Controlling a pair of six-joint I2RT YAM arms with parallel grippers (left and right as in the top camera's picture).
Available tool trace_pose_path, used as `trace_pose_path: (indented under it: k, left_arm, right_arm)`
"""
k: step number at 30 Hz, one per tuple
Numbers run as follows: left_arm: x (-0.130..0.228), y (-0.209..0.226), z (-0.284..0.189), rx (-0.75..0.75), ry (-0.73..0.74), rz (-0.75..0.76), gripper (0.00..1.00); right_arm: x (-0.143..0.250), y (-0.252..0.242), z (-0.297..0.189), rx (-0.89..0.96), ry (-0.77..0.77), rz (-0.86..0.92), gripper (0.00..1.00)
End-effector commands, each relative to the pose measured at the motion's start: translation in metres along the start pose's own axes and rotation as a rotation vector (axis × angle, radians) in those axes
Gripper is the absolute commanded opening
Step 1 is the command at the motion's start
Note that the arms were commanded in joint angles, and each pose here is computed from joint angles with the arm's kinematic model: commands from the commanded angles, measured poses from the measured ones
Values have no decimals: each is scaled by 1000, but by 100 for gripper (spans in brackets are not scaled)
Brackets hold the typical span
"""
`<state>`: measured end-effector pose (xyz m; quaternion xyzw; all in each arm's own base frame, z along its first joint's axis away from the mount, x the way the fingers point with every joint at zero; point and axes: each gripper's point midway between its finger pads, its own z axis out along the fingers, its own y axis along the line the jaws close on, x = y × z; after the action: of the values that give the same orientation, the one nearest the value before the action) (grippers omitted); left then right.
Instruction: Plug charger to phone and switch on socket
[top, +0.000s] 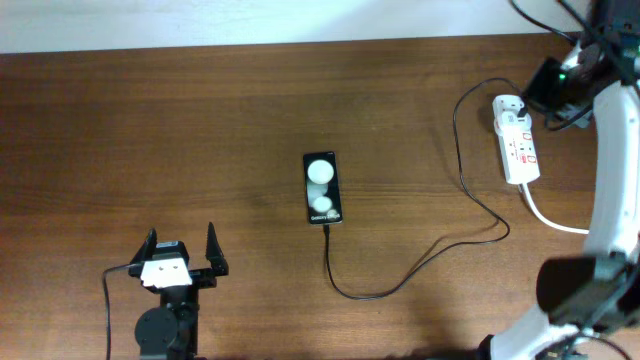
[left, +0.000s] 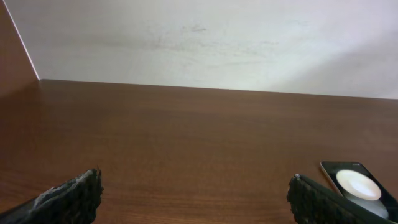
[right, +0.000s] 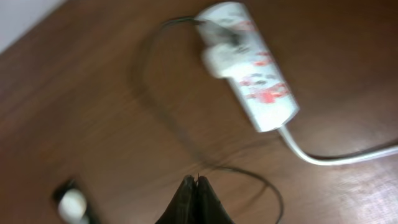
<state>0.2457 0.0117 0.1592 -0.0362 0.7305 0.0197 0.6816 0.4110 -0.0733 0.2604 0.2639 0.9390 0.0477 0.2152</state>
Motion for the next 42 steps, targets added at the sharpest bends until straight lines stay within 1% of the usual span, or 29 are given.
trace_pose_path:
  k: [1,3,5,6,7,8,10,17,22,25,32,36,39,42]
  left_arm:
    - [1,1,0,-6,2,-10,99]
    - [1,1,0,-6,2,-10,99]
    - [1,1,0,-6,2,-10,99]
    - [1,1,0,-6,2,-10,99]
    - [1,1,0,-6,2,-10,99]
    - [1,1,0,-6,2,-10,99]
    - [1,1,0,-6,2,-10,99]
    - [1,1,0,-6,2,-10,99]
    - [1,1,0,-6,2,-10,99]
    - [1,1,0,-6,2,-10,99]
    - [1,1,0,-6,2,-10,99]
    - [1,1,0,-6,2,-10,99]
    - [1,1,0,-6,2,-10,99]
    - [1,1,0,-6,2,-10,99]
  right_arm:
    - [42,59,-61,-158,-34,-210,4]
    - [84,85,-107,-208,-67,-333,4]
    - [107,82,-133,-176,-102,-403,4]
    - [114,74,-142,-138,-124,-425,8]
    - [122,64,-151,-108,-131,-439,45]
    - [129,58,-156,-101,-117,-443,99]
    - [135,52,-156,-88,-92,-446,99]
    - [132,57,-140,-64,-50,-451,99]
    - [133,55,-145,-71,-64,-450,99]
    - [136,50,-162,-97,-108,-444,99]
    - [156,21,-227,-200,-292,-418,99]
    - [163,11,-243,-227,-343,-409,99]
    - [156,-6,-249,-187,-384,-334,99]
    - [159,-14,-257,-185,-416,-309,99]
